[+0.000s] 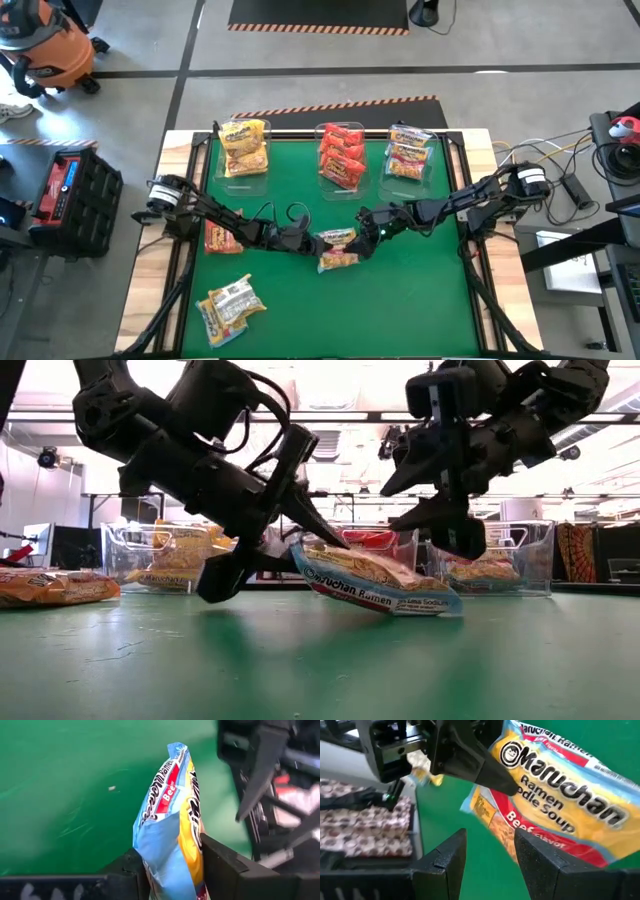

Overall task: Sort Maruchan noodles
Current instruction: Put the blue noodle pack into the right transparent bin

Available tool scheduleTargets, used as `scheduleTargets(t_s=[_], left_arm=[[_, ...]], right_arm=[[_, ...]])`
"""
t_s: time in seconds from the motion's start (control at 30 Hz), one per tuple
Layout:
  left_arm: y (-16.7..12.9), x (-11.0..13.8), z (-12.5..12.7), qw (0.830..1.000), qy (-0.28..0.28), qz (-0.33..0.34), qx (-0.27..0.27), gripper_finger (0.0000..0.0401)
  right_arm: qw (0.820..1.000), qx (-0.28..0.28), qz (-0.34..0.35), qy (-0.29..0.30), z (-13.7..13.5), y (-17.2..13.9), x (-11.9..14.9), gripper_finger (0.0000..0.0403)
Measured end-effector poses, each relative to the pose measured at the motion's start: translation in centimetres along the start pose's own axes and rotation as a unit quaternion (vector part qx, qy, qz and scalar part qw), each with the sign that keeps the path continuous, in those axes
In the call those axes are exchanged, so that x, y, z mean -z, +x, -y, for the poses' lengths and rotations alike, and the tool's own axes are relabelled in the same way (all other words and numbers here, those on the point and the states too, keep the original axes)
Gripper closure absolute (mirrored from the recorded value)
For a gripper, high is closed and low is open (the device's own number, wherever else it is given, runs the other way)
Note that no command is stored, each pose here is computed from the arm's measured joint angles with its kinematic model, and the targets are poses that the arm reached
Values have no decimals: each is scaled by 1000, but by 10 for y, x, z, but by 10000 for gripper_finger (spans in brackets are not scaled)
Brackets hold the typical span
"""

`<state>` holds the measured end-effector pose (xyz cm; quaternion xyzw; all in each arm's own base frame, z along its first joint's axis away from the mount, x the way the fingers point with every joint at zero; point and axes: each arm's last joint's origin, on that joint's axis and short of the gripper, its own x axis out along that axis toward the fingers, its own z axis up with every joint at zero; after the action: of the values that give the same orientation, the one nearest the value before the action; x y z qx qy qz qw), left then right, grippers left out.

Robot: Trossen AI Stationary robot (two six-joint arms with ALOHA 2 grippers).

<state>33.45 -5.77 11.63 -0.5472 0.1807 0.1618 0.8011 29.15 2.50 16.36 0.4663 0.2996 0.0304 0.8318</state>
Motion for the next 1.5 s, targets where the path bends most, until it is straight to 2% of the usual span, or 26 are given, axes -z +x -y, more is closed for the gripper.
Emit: scheduleTargets(t_s=[0.2,0.4,0.57,0.73,0.93,1.27,1.5], left_arm=[[1,-3,1,997,58,-45,23,286],[2,-9,4,987,125,-76,60,290],[7,-20,13,980,153,-90,91,289],[12,-30,28,970,184,-97,126,289],[17,-40,35,966,206,-104,116,289],[21,-58,48,956,246,-79,137,289],[23,-72,55,953,258,-56,146,289]], right_arm=[[1000,-10,-2,-5,-2,-26,-17,248],[998,21,-2,-51,-4,-58,-22,247],[999,12,-22,-45,-6,-74,-23,224],[998,0,-20,-55,-10,-79,-23,172],[996,0,-21,-88,-10,-80,-22,123],[989,-10,-29,-146,-10,-80,-22,113],[988,-10,-29,-148,-10,-79,-22,112]])
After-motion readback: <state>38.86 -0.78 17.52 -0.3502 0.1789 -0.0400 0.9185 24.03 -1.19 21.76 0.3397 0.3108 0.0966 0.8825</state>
